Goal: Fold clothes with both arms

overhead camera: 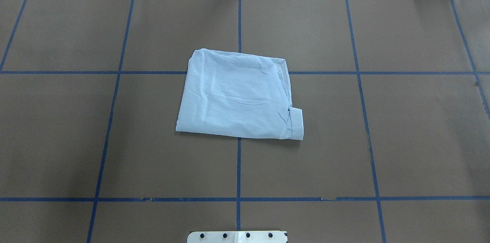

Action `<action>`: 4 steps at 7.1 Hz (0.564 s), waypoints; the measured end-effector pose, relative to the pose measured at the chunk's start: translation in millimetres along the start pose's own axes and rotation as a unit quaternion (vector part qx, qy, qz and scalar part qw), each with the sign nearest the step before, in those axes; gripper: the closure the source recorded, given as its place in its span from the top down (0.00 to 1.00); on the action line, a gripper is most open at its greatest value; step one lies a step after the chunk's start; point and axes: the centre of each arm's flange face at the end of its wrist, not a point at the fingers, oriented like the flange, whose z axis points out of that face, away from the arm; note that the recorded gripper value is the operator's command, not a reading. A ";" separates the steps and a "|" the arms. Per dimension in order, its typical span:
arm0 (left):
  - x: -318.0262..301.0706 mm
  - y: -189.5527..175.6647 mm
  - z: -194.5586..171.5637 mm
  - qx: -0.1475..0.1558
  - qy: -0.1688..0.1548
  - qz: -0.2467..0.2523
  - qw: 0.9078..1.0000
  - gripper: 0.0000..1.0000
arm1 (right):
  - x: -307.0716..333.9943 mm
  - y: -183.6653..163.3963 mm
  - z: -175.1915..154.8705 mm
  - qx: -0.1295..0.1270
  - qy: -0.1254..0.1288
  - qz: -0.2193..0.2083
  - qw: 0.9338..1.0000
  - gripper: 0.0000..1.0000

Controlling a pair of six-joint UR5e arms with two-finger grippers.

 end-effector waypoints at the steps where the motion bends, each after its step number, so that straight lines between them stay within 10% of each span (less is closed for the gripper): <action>1: -0.6 0.1 0.6 -0.001 0.000 -0.001 1.000 1.00 | -2.1 1.4 -1.0 -0.010 0.001 -0.010 1.000 1.00; 4: -1.7 -0.3 1.5 -0.001 0.000 -0.002 1.000 1.00 | -4.9 8.6 -9.7 -0.033 0.005 -0.004 0.999 1.00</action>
